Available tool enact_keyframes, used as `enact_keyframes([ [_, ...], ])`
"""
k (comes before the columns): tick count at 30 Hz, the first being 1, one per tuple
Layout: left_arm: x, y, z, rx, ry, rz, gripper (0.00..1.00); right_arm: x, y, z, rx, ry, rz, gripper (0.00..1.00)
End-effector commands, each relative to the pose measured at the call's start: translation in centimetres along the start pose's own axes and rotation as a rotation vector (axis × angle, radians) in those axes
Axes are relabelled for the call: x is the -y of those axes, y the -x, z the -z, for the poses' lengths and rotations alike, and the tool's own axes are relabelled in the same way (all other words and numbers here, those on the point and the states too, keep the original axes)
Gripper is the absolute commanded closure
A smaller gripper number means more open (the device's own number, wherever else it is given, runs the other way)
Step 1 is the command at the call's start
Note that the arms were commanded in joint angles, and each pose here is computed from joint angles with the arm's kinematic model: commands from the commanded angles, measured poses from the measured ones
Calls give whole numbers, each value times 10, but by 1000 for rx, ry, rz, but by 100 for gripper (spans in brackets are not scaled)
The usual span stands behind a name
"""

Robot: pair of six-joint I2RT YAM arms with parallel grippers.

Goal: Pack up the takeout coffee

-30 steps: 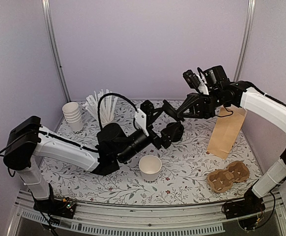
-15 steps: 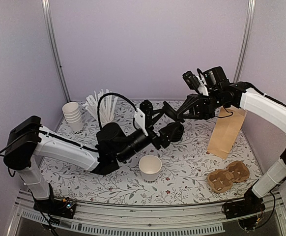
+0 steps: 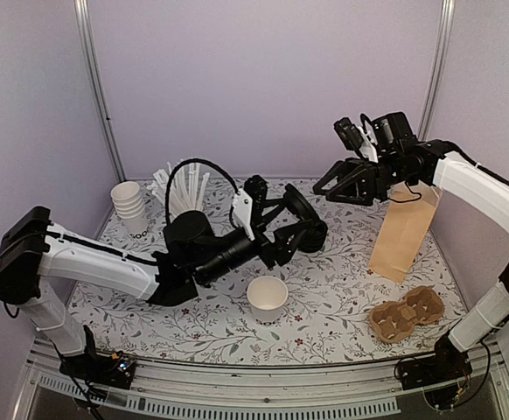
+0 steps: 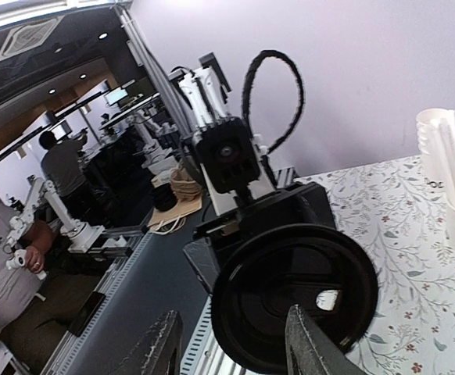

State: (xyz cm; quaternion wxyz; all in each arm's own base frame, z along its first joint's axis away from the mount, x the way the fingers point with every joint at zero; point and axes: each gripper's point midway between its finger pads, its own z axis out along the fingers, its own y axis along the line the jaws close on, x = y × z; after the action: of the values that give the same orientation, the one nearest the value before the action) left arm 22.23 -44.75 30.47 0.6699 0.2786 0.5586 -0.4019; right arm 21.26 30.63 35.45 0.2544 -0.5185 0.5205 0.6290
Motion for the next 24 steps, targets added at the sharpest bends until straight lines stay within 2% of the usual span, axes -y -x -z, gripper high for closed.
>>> enact_keyframes([
  [1,1,0,9,-204,-27,23,26,3,10,28,2,-158,93,52],
  [5,5,-18,28,-466,-43,27,26,22,-16,32,-44,-281,118,51],
  [9,2,-39,63,-698,-24,33,26,24,-38,32,-44,-250,127,50],
  [16,-11,-46,97,-948,62,27,26,43,-62,31,-78,-270,127,50],
  [24,-17,-75,131,-1246,141,29,24,47,-80,36,-137,-357,180,50],
])
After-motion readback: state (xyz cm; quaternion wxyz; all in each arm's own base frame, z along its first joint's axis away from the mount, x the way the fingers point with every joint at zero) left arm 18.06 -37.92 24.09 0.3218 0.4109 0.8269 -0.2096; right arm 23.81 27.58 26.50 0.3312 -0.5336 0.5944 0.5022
